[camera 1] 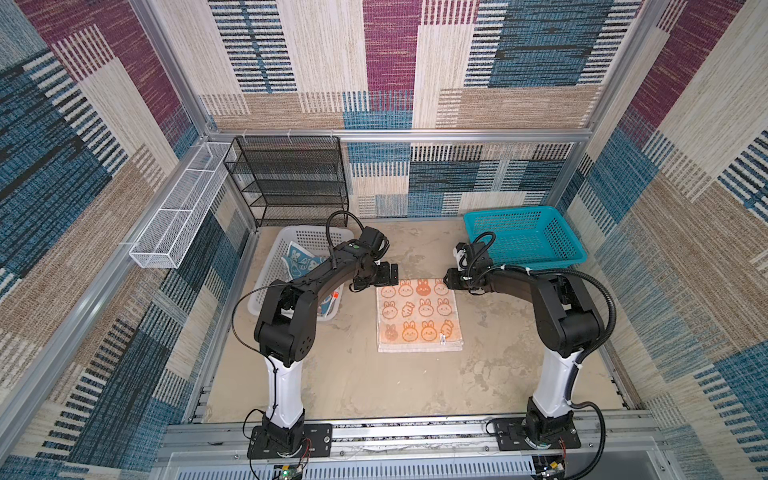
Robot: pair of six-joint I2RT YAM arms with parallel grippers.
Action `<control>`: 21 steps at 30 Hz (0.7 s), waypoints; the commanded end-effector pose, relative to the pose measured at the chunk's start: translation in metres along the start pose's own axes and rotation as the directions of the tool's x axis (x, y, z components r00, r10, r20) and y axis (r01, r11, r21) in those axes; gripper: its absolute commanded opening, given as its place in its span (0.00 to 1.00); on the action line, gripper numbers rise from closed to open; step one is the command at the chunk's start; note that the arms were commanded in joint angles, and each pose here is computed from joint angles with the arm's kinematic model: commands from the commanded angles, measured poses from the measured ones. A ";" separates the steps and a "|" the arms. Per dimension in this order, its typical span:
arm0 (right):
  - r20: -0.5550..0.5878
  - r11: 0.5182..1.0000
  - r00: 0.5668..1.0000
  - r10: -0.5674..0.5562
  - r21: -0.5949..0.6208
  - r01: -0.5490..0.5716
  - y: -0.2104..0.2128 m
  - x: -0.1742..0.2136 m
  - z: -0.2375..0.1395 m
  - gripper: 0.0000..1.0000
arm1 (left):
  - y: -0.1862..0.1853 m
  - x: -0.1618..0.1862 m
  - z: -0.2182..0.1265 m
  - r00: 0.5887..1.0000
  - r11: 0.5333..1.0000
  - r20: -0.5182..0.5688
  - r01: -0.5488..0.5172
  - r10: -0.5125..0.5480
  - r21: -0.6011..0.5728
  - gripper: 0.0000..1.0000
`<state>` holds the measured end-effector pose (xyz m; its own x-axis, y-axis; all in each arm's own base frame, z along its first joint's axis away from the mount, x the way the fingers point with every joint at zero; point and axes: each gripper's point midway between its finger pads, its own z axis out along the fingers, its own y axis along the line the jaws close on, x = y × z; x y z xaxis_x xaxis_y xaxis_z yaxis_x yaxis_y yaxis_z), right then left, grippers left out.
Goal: Fold and stack the towels
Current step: 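Lower both grippers and pinch the far corners of the bunny towel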
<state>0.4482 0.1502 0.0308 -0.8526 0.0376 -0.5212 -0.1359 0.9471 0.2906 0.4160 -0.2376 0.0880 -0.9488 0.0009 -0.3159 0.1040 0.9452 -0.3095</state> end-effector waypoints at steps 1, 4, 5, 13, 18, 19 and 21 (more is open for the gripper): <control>-0.102 0.999 0.994 0.033 0.014 -0.032 -0.005 0.028 0.005 0.34 | 0.005 -0.001 0.001 1.000 0.999 -0.003 -0.021 0.021 -0.025 1.00; -0.095 0.999 0.995 0.034 0.006 -0.033 -0.003 0.027 0.003 0.29 | 0.007 0.000 0.004 1.000 0.999 -0.009 -0.023 0.023 -0.035 1.00; -0.094 1.000 0.995 0.031 0.005 -0.031 -0.003 0.026 0.003 0.27 | 0.009 -0.001 0.005 1.000 0.999 -0.011 -0.025 0.025 -0.044 1.00; -0.095 1.000 0.995 0.027 0.003 -0.027 -0.003 0.026 0.006 0.14 | 0.028 -0.011 0.022 0.998 0.986 -0.041 -0.061 0.055 -0.156 0.97; -0.085 1.000 0.996 0.021 -0.001 -0.021 -0.002 0.023 0.004 0.12 | 0.031 -0.020 0.036 0.996 0.985 -0.056 -0.080 0.072 -0.153 0.86; -0.083 1.000 0.996 0.020 0.001 -0.020 -0.002 0.023 0.004 0.12 | 0.031 -0.021 0.037 0.996 0.986 -0.055 -0.081 0.074 -0.148 0.83; -0.090 1.000 0.996 0.020 0.007 -0.019 -0.004 0.026 0.005 0.12 | 0.032 -0.021 0.040 0.995 0.986 -0.061 -0.085 0.077 -0.146 0.79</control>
<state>0.4461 0.1538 0.0273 -0.8584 0.0375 -0.5115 -0.1421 0.9409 0.3074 0.4524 -0.2227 0.0512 -0.9544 0.0568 -0.2929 0.1096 0.9799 -0.1669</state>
